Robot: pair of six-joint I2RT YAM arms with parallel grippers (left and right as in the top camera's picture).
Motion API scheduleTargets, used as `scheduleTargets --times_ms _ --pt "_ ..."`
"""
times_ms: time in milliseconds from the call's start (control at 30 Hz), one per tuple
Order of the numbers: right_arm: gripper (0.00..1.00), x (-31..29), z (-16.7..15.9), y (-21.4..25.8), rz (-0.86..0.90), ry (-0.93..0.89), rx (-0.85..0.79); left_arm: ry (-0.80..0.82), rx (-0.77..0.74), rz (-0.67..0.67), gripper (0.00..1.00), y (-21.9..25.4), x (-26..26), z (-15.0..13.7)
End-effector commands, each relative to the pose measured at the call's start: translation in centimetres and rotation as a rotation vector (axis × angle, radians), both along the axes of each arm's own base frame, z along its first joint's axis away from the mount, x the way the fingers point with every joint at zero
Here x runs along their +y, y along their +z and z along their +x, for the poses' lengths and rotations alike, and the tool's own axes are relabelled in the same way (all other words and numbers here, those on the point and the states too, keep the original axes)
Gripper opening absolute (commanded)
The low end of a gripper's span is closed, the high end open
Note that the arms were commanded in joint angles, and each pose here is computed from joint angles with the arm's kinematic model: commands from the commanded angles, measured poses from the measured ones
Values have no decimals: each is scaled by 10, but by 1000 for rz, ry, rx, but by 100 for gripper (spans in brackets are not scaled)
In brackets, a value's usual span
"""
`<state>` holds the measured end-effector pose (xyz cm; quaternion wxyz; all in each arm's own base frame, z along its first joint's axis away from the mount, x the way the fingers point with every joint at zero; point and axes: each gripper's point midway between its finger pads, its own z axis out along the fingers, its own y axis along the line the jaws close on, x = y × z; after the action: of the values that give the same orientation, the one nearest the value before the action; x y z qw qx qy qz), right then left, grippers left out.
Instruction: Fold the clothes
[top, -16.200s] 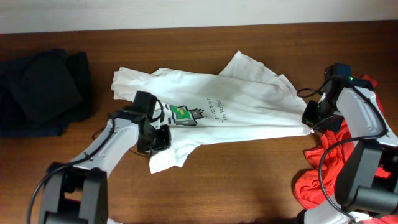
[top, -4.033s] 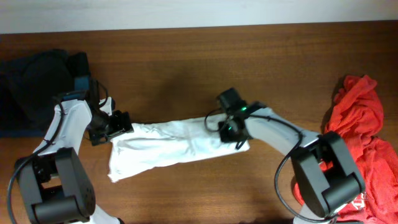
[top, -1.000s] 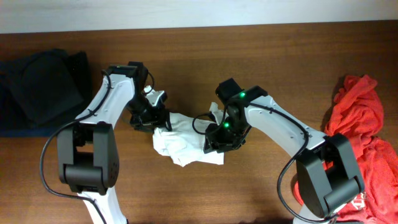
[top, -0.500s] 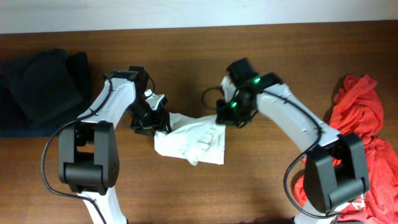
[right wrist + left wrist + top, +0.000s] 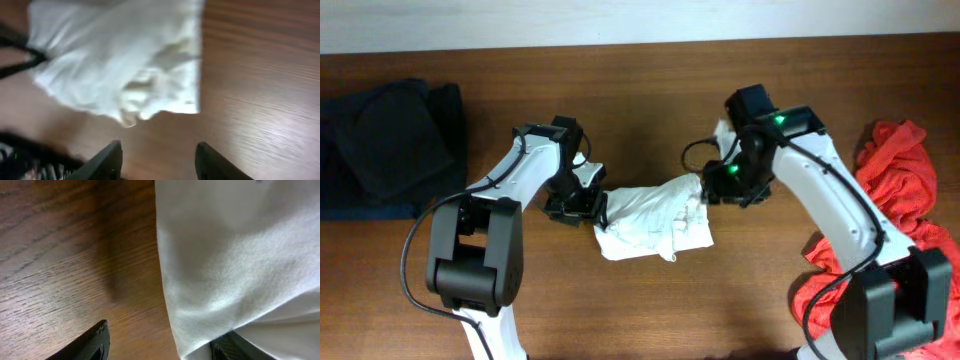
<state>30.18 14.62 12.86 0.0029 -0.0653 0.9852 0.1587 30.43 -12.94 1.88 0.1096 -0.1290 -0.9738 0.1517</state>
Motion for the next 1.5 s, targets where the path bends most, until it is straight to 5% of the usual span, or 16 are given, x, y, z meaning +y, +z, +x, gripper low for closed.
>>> scheduleTargets --times_ms 0,233,267,300,367,500,700,733,800,867,933,1000,1067,1200,1367,1467 --pt "51 44 -38 -29 36 159 68 4 -3 11 63 -2 2 0" --pt "43 74 -61 -95 63 194 18 4 -2 11 63 -2 2 0" --pt "16 75 -61 -96 74 196 12 4 -3 11 63 -2 2 0" --pt "4 77 -61 -94 86 198 15 4 -3 11 63 -2 2 0" --pt "4 70 -51 -66 90 194 -2 4 -3 11 63 -2 2 0" --pt "4 -32 24 1 -153 -15 -168 4 -4 11 63 -2 2 0" --pt "4 -103 -26 -84 -402 -28 107 4 -3 11 63 -2 2 0" --pt "8 -125 -30 -92 -506 -38 104 4 -4 11 63 -2 2 0" --pt "30 -167 -20 -89 -677 -173 56 4 -5 10 63 -1 2 0" --pt "41 -177 -12 -92 -635 -261 40 4 -16 7 62 1 1 3" --pt "30 -163 -15 -91 -508 -288 79 4 -80 -13 62 18 -4 20" --pt "31 -148 -5 -71 -384 -343 32 3 -208 -85 62 54 -20 53" --pt "31 -93 15 -8 -24 -280 -111 -95 -411 -282 62 103 -73 91" --pt "29 -35 16 35 352 -166 -166 -321 -460 -439 63 101 -154 69" --pt "21 -31 -2 -41 353 -183 92 -423 -312 -423 63 36 -186 39" --pt "20 -68 -17 -93 93 -207 177 -412 -222 -363 63 -3 -177 32"
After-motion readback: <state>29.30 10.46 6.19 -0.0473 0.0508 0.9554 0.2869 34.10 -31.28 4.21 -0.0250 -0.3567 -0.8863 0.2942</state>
